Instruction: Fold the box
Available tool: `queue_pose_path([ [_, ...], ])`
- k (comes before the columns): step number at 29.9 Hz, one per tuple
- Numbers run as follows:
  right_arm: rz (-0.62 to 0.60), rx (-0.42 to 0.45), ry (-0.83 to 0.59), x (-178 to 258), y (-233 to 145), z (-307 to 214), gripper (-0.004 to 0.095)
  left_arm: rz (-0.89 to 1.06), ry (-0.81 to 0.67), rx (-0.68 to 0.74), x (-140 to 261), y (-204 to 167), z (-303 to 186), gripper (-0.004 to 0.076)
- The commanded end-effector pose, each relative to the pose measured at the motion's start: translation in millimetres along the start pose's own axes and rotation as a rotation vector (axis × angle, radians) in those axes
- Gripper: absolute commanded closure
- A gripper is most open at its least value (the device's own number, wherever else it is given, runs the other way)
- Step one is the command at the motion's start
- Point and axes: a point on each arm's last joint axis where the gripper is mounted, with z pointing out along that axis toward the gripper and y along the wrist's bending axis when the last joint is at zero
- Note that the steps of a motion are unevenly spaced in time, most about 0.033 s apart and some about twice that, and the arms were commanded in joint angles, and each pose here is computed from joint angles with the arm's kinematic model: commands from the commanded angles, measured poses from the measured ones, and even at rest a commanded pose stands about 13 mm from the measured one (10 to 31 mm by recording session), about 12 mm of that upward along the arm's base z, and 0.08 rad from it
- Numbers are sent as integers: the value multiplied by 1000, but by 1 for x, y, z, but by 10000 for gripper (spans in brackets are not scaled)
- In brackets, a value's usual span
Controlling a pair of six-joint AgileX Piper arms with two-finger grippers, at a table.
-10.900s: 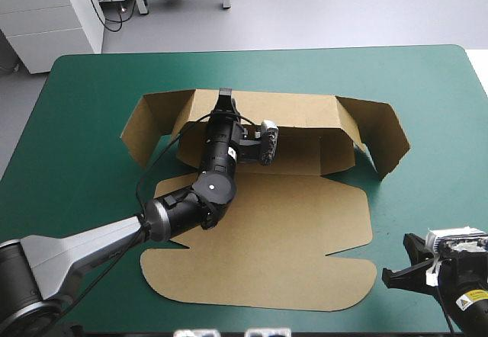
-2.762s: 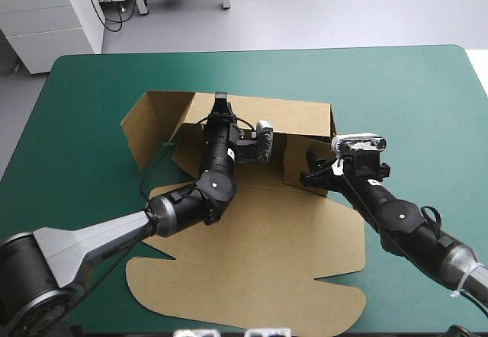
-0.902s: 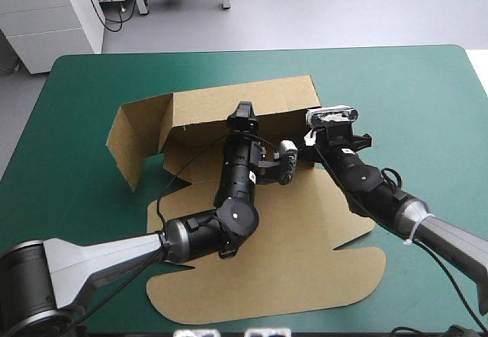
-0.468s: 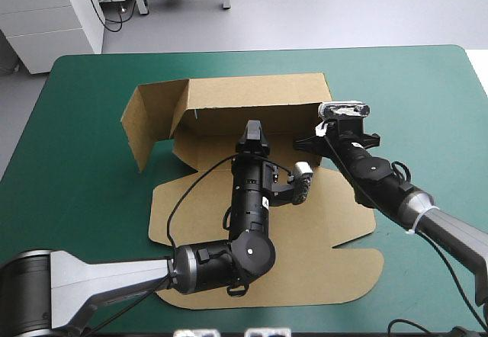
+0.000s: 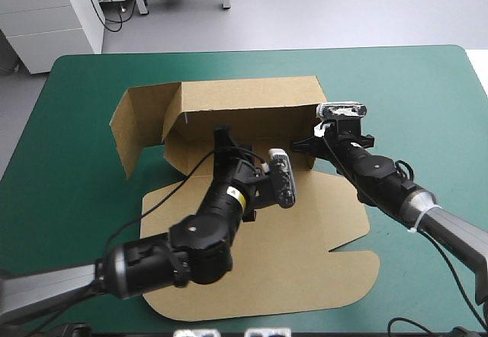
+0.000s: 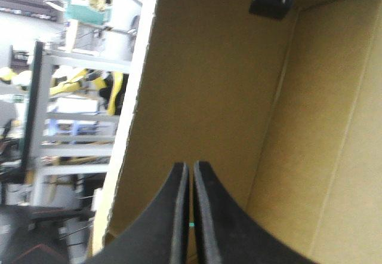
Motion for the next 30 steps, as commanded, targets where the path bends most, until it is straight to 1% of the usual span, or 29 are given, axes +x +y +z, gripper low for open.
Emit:
queue_pose_path([
  [1,15,-28,-71,-21,3,-11,922,-210,-127,45,16,53,-32,718],
  [3,15,-28,-71,-21,3,-11,922,-314,-122,90,37,72,-34,718],
  [8,15,-28,-71,-21,3,-11,922,-522,-78,132,97,109,-38,718],
  [11,15,-28,-71,-21,3,-11,922,-643,-93,115,127,128,-48,718],
  [14,15,-28,-71,-21,3,-11,921,-748,-87,70,154,141,-60,718],
  [17,29,-28,-68,-21,3,-11,921,-875,-36,10,182,152,-66,718],
  [20,29,-28,-68,-21,3,-11,922,-1002,-1,-19,208,158,-68,718],
  [24,29,-30,-67,-21,3,-11,921,-1194,-64,-39,230,157,-70,718],
  [26,22,-30,-68,-21,3,-11,921,-1264,-73,-50,241,152,-69,718],
  [30,23,-49,-57,-21,-2,-9,921,-1337,-23,-58,257,135,-63,718],
])
